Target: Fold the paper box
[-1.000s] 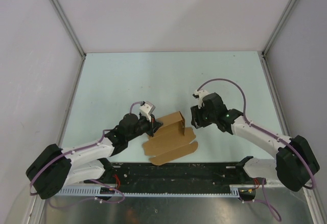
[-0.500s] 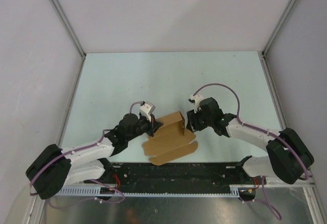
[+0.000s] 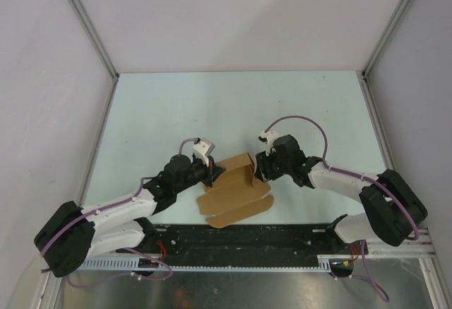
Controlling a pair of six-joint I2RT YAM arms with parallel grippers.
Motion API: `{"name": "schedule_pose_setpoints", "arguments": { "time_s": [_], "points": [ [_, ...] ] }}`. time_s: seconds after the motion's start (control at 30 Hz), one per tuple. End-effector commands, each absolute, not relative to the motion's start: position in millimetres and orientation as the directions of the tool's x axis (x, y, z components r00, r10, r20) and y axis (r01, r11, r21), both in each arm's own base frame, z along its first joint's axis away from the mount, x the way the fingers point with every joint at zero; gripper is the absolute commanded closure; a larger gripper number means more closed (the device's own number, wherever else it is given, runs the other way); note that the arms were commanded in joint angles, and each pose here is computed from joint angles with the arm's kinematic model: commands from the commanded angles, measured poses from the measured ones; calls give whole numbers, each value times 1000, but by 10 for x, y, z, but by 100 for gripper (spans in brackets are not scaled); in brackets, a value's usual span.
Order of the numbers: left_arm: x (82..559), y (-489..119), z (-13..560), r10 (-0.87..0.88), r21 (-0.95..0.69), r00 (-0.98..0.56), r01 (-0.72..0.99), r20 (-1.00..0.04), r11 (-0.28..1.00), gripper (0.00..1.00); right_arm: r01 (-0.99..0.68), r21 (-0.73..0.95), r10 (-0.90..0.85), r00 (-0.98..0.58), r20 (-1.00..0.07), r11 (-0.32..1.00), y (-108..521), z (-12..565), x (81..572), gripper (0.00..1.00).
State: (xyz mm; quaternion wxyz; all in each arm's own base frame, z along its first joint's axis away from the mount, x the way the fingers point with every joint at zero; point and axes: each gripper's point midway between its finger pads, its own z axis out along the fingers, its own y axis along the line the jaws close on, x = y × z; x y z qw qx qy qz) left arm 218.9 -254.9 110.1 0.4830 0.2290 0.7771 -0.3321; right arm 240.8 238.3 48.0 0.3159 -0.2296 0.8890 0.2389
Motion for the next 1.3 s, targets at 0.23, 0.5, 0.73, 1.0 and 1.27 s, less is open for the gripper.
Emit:
{"name": "schedule_pose_setpoints", "arguments": {
  "time_s": [0.23, 0.5, 0.73, 1.0, 1.27],
  "points": [
    [2299, -2630, 1607, 5, -245, -329, 713, -944, 657, 100, -572, 290, -244, -678, -693, 767, 2464, 495, 2454, 47],
    [2471, -2623, 1698, 36, -184, -292, 690, -956, 700, 100, -584, 291, -245, -668, -702, 758, 2493, 496, 2465, 47],
    [2601, -2698, 1494, 98, -161, -326, 679, -940, 716, 100, -606, 284, -251, -646, -721, 743, 2512, 537, 2461, 47],
    [2659, -2732, 1356, 135, -145, -344, 674, -929, 724, 100, -636, 262, -265, -610, -747, 726, 2532, 592, 2477, 47],
    [2673, -2736, 1269, 150, -140, -356, 671, -922, 728, 100, -684, 249, -279, -563, -778, 686, 2585, 632, 2469, 47]
  ]
}}
